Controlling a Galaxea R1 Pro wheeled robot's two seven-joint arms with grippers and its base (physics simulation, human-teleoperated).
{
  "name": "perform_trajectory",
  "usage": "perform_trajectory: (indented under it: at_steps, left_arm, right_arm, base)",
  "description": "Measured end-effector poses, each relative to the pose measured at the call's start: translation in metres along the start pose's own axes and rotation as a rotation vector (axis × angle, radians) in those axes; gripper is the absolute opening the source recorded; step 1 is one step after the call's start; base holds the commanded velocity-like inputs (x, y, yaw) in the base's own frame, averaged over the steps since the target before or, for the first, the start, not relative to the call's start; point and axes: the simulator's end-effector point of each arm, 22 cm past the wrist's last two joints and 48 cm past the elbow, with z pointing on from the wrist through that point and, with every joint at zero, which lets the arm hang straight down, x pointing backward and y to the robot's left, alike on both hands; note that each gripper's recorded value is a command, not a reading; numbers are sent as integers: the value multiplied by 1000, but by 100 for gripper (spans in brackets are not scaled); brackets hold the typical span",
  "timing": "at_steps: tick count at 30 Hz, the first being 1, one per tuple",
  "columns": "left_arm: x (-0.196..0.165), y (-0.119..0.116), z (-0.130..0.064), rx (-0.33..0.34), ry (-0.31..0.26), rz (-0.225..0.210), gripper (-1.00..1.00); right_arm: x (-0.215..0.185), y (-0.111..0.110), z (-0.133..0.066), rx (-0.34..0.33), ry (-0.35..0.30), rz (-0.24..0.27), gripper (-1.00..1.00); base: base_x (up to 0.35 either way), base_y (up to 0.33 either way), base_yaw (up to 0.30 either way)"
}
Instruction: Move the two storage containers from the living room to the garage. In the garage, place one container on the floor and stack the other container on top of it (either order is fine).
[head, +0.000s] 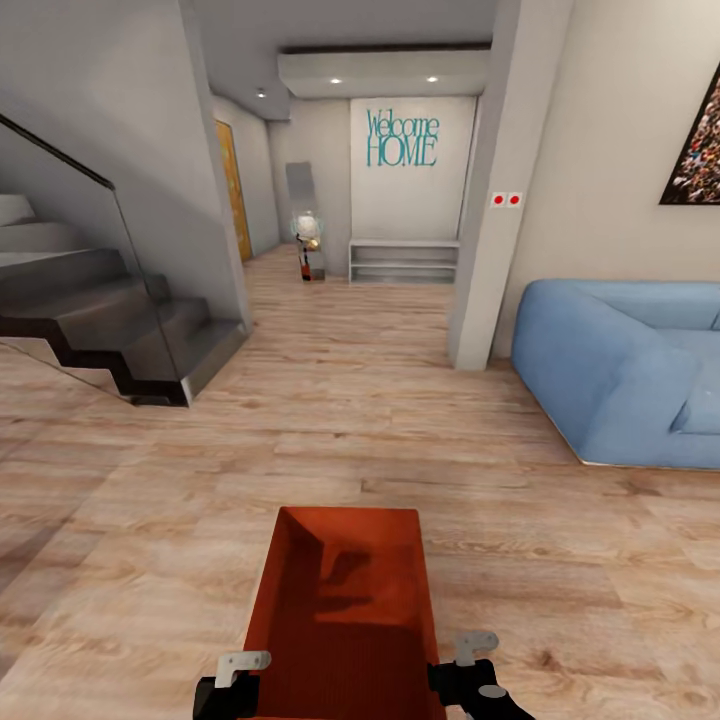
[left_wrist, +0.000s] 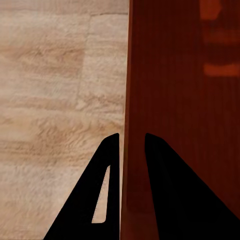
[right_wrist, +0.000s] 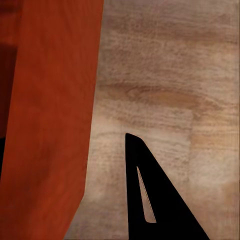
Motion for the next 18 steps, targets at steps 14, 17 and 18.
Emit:
perform_trajectory:
  at_steps: [14,17,18]
  left_arm:
    - [0,0,0,0,0,0,-100]
    - [0,0,0,0,0,0,-100]
    - [0,0,0,0,0,0,-100]
  right_arm:
    - [0,0,0,0,0,0,-100]
    - [0,0,0,0,0,-1,-100]
    - [0,0,0,0,0,-1,-100]
  base:
    - [344,0,0]
    - [344,0,0]
    - [344,0,0]
